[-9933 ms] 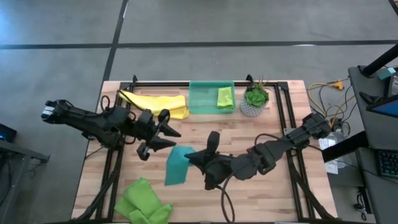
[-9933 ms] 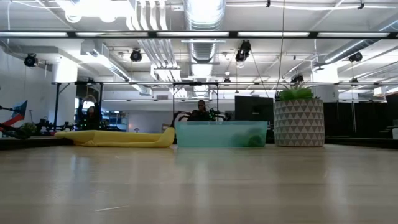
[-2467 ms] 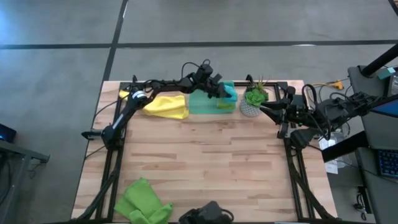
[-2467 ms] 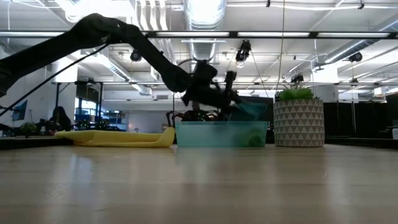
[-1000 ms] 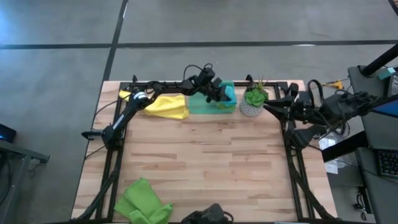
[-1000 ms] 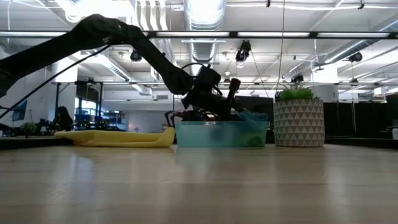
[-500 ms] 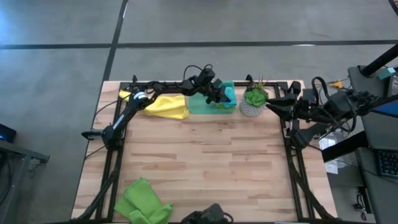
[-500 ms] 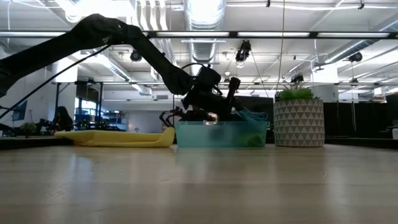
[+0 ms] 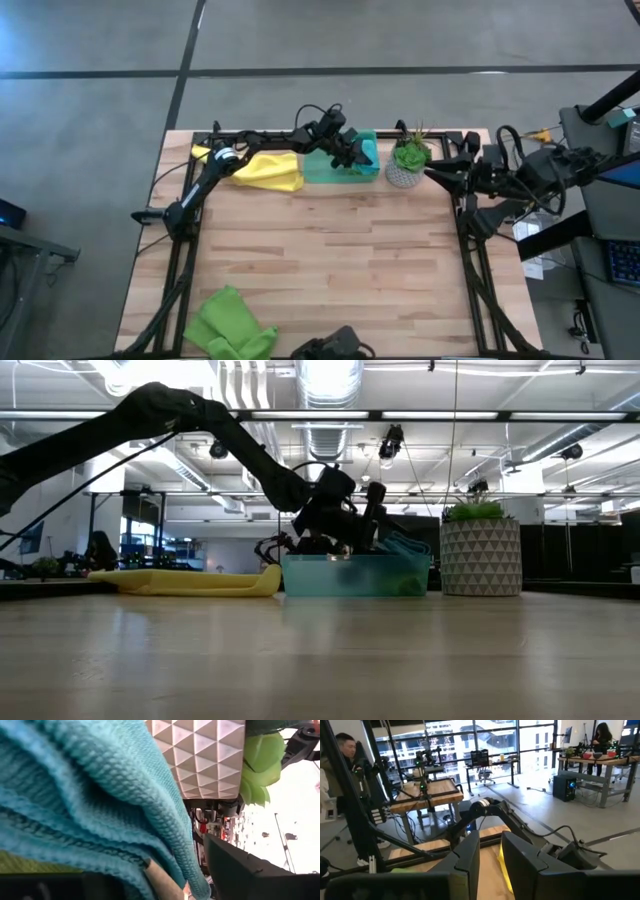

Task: Fold microfiber towels
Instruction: Put the blue microfiber cloth into the blue bin

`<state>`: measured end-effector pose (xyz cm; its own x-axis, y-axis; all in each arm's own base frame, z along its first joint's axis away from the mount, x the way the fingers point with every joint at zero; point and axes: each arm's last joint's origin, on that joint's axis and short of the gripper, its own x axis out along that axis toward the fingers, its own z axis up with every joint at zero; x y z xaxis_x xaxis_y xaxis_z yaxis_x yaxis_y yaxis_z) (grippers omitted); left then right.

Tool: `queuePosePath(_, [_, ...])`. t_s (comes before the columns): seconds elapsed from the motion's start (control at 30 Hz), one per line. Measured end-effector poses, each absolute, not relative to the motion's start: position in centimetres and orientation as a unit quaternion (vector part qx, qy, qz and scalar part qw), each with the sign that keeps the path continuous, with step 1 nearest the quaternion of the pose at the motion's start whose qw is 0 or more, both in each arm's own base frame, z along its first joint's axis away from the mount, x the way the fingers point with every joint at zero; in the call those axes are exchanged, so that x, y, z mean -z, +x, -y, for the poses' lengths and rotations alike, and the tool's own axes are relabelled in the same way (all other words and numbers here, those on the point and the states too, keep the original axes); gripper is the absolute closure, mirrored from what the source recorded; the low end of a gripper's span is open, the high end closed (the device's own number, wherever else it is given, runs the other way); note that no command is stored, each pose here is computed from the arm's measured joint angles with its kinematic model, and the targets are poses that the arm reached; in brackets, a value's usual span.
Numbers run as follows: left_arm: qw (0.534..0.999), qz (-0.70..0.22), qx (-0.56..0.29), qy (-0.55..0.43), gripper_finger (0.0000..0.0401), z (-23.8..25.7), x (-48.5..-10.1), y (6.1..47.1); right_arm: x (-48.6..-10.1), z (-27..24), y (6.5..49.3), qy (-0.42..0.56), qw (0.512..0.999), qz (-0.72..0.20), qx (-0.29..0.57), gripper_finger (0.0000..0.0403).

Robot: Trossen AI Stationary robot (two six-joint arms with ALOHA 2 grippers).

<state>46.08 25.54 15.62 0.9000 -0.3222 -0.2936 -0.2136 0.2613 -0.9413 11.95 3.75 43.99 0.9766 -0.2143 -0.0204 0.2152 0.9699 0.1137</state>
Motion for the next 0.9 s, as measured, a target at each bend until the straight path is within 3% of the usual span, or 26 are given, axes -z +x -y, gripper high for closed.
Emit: queuePosePath(0.9, [0.783, -0.174, 0.046, -0.596, 0.0217, -25.4, -16.8, 46.8, -43.7, -4.2, 12.6, 0.058, 0.994, -0.014, 0.089, 0.0327])
